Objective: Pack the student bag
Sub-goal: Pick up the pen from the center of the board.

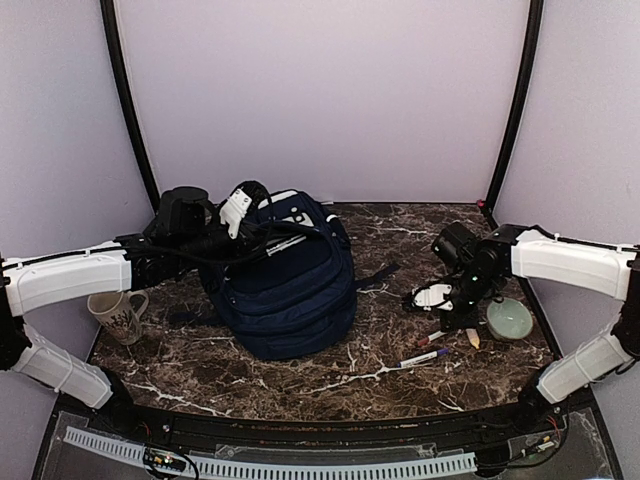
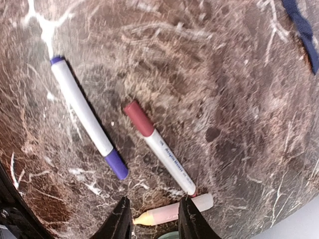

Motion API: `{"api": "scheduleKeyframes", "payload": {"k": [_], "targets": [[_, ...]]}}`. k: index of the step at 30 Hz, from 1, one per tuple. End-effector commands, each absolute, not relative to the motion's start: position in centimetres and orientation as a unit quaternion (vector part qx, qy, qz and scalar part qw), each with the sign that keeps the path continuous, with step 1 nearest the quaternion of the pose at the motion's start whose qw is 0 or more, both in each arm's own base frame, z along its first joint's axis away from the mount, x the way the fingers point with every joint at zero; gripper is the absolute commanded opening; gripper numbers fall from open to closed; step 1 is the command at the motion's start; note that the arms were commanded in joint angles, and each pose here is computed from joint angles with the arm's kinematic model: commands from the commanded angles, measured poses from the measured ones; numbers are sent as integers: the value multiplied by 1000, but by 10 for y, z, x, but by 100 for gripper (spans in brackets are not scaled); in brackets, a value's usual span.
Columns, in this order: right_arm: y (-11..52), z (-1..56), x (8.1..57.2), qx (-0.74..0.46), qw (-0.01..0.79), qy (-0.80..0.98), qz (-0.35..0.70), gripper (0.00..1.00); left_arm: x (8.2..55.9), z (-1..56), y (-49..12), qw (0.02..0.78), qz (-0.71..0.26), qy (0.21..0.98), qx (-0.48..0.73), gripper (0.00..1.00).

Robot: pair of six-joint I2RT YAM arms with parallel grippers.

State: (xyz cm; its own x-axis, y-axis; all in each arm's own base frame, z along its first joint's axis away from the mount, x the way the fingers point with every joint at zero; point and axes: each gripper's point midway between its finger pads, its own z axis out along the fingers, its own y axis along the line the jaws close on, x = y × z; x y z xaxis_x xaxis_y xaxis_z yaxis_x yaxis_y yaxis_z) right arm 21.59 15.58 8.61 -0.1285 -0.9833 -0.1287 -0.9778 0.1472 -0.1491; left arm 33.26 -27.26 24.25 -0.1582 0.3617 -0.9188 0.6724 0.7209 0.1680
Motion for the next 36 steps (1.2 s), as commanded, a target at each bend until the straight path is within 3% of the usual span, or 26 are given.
{"api": "scheduleKeyframes", "payload": {"k": [1,18,23,29,36], "targets": [[143,80,219,-658,91,746,-48,33,331,305,-268,624,-159,695,320,0],[150,21,238,-676,61,732,-61,31,329,305,-269,624,-160,694,323,0],[148,6,237,-681,36,729,-60,23,330,303,-269,621,-160,695,324,0],[158,4,236,-680,20,732,-33,4,329,304,-270,622,-160,694,326,0],[203,34,244,-694,51,718,-9,1,329,302,-271,620,-161,694,329,0]]}}
